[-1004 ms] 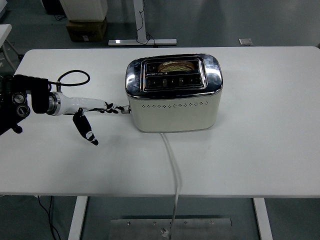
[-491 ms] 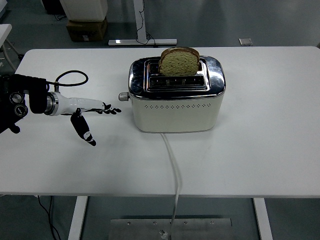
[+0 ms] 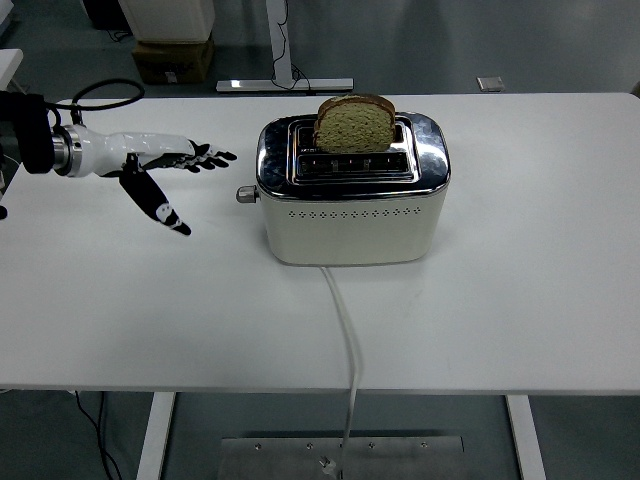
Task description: Press down toaster
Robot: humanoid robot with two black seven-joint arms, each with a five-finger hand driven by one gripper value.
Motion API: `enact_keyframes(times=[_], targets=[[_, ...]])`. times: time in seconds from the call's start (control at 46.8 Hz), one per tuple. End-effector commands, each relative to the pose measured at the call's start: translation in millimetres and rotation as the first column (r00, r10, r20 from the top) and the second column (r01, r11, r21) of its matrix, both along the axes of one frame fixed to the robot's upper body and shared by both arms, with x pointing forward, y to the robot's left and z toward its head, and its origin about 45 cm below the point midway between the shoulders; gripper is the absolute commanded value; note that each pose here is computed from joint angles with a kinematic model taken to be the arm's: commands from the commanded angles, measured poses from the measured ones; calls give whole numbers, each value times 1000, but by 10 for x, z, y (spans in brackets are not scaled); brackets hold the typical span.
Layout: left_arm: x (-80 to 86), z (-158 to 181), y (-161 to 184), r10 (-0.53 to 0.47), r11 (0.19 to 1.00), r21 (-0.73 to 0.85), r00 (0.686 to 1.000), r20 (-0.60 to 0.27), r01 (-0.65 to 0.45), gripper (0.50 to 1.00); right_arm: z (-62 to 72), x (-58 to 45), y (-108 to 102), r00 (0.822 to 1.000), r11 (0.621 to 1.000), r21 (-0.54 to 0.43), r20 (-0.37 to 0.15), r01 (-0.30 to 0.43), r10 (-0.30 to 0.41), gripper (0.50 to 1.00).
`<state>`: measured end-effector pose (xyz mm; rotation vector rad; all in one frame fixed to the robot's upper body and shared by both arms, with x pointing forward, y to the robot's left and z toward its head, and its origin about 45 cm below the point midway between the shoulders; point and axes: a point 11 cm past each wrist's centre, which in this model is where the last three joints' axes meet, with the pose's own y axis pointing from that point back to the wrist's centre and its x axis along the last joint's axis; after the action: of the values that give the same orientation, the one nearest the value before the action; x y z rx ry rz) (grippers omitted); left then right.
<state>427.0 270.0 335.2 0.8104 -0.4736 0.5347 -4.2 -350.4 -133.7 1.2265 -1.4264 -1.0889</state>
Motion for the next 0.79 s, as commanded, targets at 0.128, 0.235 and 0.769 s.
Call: enact_keyframes(times=[0.128,0.235,0.769], targets=[[190,488,9,69,970,-231,998,-10,-70,1000,1,5,-7,1000,1000,-3,1,2,-2,1000],[294,512,122,127,937,-322,991,-50,-136,1000,0,7,-2,1000,1000,-1,1,0,0,1000],[787,364,479,337,442,-781,889,-312,-442,1000,0,-2,-2,1000,1000,-1,0,3,-3,1000]])
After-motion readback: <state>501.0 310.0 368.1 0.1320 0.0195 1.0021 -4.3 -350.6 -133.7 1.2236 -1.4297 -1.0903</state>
